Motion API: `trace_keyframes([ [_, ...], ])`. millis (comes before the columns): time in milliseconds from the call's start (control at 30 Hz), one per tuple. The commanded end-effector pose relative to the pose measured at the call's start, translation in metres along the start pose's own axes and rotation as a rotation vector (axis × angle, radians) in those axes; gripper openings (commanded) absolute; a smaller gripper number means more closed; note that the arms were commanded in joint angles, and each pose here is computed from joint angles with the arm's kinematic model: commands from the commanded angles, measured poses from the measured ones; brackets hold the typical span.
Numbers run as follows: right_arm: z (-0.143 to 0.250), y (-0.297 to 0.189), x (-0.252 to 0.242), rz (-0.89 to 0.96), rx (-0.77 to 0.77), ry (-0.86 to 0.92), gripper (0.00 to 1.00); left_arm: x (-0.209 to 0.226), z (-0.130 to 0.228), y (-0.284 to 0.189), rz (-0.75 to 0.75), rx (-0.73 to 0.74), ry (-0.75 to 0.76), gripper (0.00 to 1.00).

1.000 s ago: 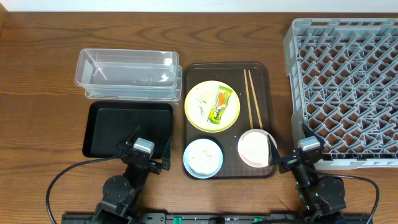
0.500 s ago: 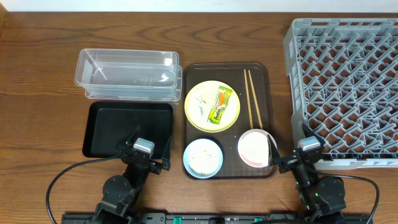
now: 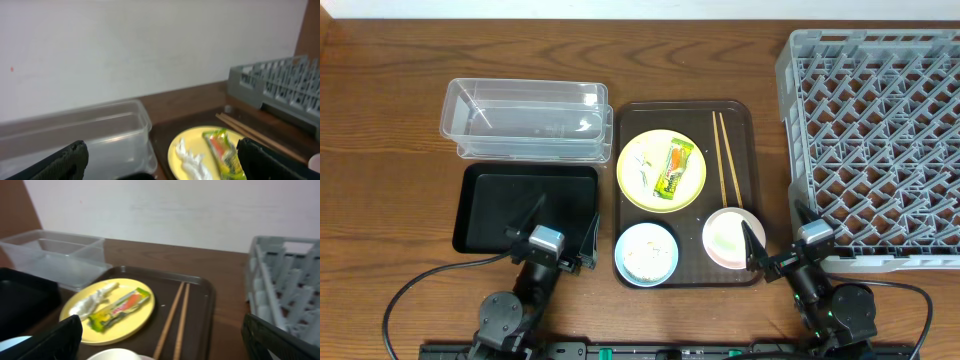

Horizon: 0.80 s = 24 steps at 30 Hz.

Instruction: Sort waste into correct bins and load items into the dishwasher rack

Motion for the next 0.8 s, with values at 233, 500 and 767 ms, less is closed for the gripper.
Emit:
trace_keyframes([
  [233,-0.085,-0.021,-0.007,-0.015,-0.079,0.047,0.99,-0.023,-0.071,-0.005,0.086,-0.074,-0.102,0.97],
  [500,-0.132,-0.008,-0.015,-0.051,0.221,0.091,0.99,-0.041,-0.111,0.024,0.056,0.31,-0.176,0.97],
  [767,-0.169,0.028,-0.024,-0.102,0.446,0.091,0.99,-0.059,-0.131,0.069,0.04,0.75,-0.245,0.97],
])
Point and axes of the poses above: each gripper's point midway between its finger pads, its own y axis out along the fingers, its own x axis along the line the jaws close on, z = x × y, the point moved 6 cm from there along -y, back along the fingers, and after that the axes turned 13 degrees about -y, right-handed, at the moved point
